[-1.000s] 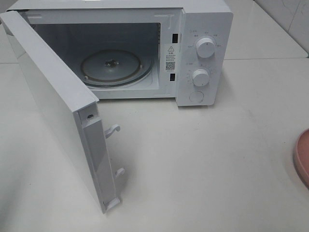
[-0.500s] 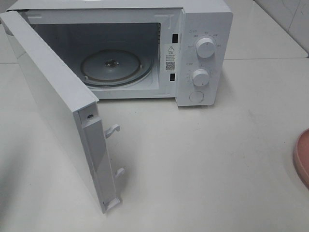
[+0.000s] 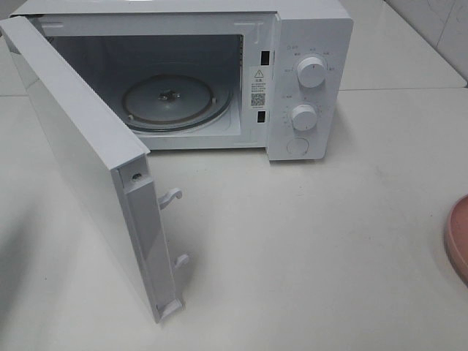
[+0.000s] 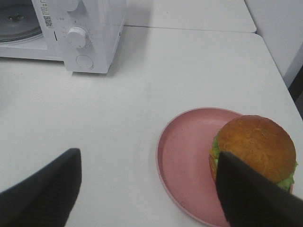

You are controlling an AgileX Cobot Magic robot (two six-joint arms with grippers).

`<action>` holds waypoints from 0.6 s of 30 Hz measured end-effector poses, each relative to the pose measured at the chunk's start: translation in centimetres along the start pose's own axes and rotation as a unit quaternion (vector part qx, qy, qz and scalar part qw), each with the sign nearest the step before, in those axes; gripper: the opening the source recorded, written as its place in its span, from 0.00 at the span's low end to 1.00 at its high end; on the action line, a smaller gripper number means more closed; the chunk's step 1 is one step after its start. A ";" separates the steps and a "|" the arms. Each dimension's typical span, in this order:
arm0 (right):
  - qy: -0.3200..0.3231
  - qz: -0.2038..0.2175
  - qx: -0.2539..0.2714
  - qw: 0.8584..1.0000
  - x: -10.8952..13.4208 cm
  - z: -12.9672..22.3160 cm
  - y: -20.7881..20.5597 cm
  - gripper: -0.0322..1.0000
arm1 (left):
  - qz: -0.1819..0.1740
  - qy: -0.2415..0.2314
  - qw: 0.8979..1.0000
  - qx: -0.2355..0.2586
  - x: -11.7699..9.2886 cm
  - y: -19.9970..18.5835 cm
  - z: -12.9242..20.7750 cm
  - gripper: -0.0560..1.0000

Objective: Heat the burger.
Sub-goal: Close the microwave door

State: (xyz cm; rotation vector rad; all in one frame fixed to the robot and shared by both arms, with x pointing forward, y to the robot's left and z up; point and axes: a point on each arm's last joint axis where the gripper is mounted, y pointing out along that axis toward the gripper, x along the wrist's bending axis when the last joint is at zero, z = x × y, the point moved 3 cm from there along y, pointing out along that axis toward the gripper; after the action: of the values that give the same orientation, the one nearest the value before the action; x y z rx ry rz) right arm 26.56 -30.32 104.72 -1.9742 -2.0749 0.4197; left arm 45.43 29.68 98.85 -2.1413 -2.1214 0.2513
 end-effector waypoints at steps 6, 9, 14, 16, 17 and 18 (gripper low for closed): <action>0.000 0.000 0.000 1.000 0.0 0.0 0.0 0.77 | 0.026 0.034 0.999 -0.007 -0.6 2.1 1.2 0.05; 0.000 0.000 0.001 1.000 0.0 0.0 0.0 0.77 | 0.032 0.037 0.999 0.018 -0.7 3.1 2.7 0.05; 0.000 0.000 0.001 1.000 0.0 0.0 0.0 0.77 | 0.038 0.022 0.999 0.027 -0.9 4.2 2.9 0.05; 0.000 0.000 0.001 1.000 0.0 0.0 0.0 0.77 | 0.040 0.021 0.999 0.027 -1.0 4.4 2.8 0.05; 0.000 0.000 0.001 1.000 0.0 0.0 0.0 0.77 | 0.050 0.024 0.998 0.027 -1.2 5.1 2.7 0.05; 0.000 0.000 0.001 1.000 0.0 0.0 0.0 0.77 | 0.064 0.028 0.997 0.031 -1.5 5.8 2.8 0.05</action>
State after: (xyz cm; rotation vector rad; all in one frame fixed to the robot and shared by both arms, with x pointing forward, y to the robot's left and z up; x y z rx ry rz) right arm 26.55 -30.33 104.70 -1.9732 -2.0736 0.4217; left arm 50.51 27.96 95.03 -2.2237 -1.9245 0.2630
